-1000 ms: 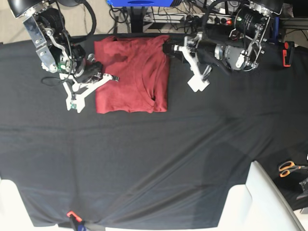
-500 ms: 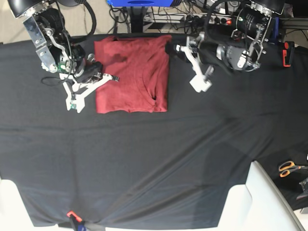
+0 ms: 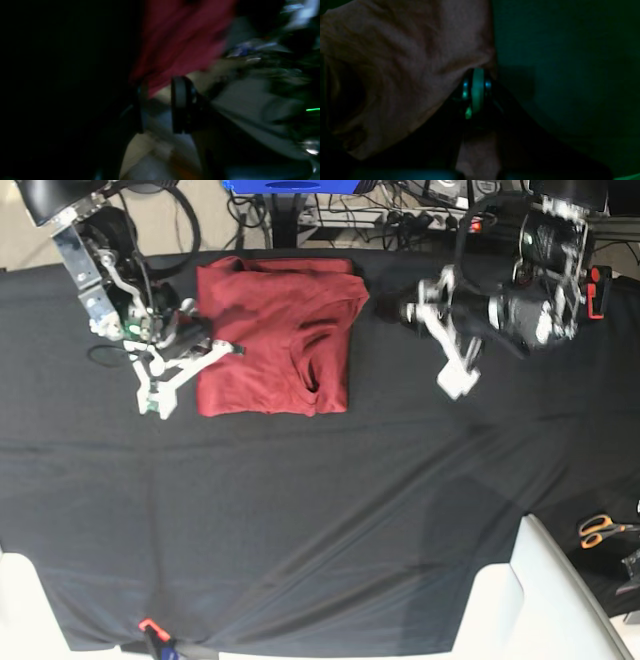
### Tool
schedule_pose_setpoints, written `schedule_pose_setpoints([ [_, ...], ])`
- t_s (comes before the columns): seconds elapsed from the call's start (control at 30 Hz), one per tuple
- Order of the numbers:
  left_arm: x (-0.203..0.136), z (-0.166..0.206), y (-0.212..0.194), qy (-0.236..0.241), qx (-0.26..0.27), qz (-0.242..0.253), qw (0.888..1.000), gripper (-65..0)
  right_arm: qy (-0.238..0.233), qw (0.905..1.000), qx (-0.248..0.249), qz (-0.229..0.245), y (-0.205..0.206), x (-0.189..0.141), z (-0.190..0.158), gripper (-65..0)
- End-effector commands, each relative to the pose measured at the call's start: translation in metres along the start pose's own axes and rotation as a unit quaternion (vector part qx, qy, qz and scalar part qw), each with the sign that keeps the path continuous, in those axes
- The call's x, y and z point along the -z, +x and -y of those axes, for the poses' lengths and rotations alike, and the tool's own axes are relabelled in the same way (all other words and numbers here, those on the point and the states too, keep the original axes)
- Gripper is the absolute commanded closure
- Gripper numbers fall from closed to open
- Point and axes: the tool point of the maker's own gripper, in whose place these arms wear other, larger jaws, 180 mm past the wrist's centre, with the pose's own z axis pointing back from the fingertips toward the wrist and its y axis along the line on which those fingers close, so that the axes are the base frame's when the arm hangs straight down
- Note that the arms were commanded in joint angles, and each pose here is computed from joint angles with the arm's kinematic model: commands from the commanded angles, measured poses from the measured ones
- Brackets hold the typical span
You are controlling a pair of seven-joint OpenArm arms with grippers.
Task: Fold the T-shirt properly
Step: 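Release the shirt with the left gripper and lift it away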
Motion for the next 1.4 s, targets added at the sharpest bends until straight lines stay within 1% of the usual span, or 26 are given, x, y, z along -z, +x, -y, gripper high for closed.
schedule_pose_setpoints([
  [0.0,-0.013,0.006,0.025,-0.019,0.0,0.033,0.999,-16.5,0.005,0.9997,-0.006,0.021,0.015,-0.003,-0.003,-0.2],
  [0.1,-0.024,0.011,0.062,-0.057,-0.026,0.072,0.995,-16.5,0.011,0.9995,-0.01,0.029,0.023,-0.004,-0.009,-0.2],
  [0.17,-0.033,0.002,0.083,-0.052,-0.038,0.095,0.993,-16.3,0.011,0.9995,-0.012,0.028,0.025,-0.004,-0.008,-0.2],
  [0.2,-0.043,-0.01,0.093,-0.036,-0.046,0.113,0.992,-15.8,0.013,0.9994,-0.014,0.027,0.027,-0.006,-0.011,-0.2],
  [0.27,-0.069,-0.044,0.104,0.012,-0.066,0.145,0.987,-15.5,0.023,0.9992,-0.02,0.028,0.035,-0.011,-0.019,-0.2],
  [0.3,-0.084,-0.064,0.106,0.045,-0.075,0.159,0.983,-15.3,0.03,0.9987,-0.024,0.032,0.041,-0.016,-0.024,-0.2],
  [0.37,-0.11,-0.099,0.102,0.121,-0.079,0.168,0.975,-15.1,0.043,0.9977,-0.031,0.042,0.054,-0.024,-0.034,0.0],
  [0.43,-0.137,-0.131,0.093,0.2,-0.077,0.167,0.962,-14.8,0.053,0.997,-0.038,0.041,0.062,-0.029,-0.043,0.0],
  [0.47,-0.144,-0.138,0.091,0.22,-0.067,0.167,0.959,-13.7,0.06,0.9964,-0.048,0.037,0.063,-0.03,-0.051,0.0],
  [0.5,-0.154,-0.147,0.087,0.245,-0.051,0.162,0.955,-10.9,0.07,0.9947,-0.069,0.031,0.064,-0.032,-0.064,0.0],
  [0.57,-0.169,-0.158,0.076,0.273,-0.013,0.147,0.951,-4.4,0.087,0.9887,-0.121,0.018,0.058,-0.032,-0.09,0.0],
  [0.6,-0.172,-0.16,0.072,0.277,0.005,0.14,0.951,-1.3,0.088,0.9845,-0.151,0.016,0.055,-0.032,-0.1,0.0],
  [0.63,-0.173,-0.161,0.069,0.278,0.019,0.135,0.951,0.0,0.084,0.9813,-0.172,0.015,0.053,-0.03,-0.106,0.0],
  [0.67,-0.174,-0.161,0.068,0.277,0.029,0.133,0.951,0.0,0.075,0.9781,-0.194,0.014,0.05,-0.028,-0.108,-0.6],
  [0.73,-0.174,-0.167,0.058,0.284,0.03,0.12,0.951,0.0,0.064,0.9758,-0.208,0.02,0.051,-0.024,-0.118,-0.8],
  [0.8,-0.175,-0.174,0.047,0.298,0.029,0.109,0.948,-2.3,0.048,0.974,-0.221,0.019,0.049,-0.021,-0.122,-1.5],
  [0.83,-0.176,-0.178,0.043,0.305,0.03,0.11,0.946,-3.8,0.041,0.9728,-0.227,0.017,0.049,-0.02,-0.123,-3.5],
  [0.87,-0.178,-0.183,0.036,0.313,0.029,0.107,0.943,-5.3,0.041,0.9708,-0.236,0.018,0.048,-0.022,-0.131,-6.9],
  [0.93,-0.178,-0.188,0.026,0.321,0.027,0.102,0.941,-6.3,0.034,0.9634,-0.265,0.014,0.047,-0.022,-0.141,-16.8],
  [1.0,-0.177,-0.192,0.013,0.324,0.02,0.091,0.942,-5.9,0.029,0.9529,-0.302,0.009,0.043,-0.02,-0.149,-27.0],
  [1.07,-0.175,-0.194,0.003,0.324,0.014,0.082,0.942,-5.9,0.026,0.9433,-0.331,0.006,0.038,-0.017,-0.154,-33.8],
  [1.1,-0.174,-0.195,-0.001,0.324,0.012,0.079,0.943,-5.9,0.029,0.9398,-0.34,0.007,0.037,-0.017,-0.161,-35.3],
  [1.23,-0.171,-0.196,-0.007,0.321,0.006,0.076,0.944,-5.8,0.012,0.9353,-0.354,0.0,0.041,-0.006,-0.165,-35.3],
  [1.3,-0.167,-0.195,-0.008,0.318,0.005,0.077,0.945,-5.8,0.003,0.9311,-0.365,-0.001,0.043,0.0,-0.168,-35.3],
  [1.37,-0.17,-0.196,-0.007,0.319,0.001,0.083,0.944,-5.8,-0.006,0.9285,-0.371,0.01,0.051,0.006,-0.168,-35.3],
])
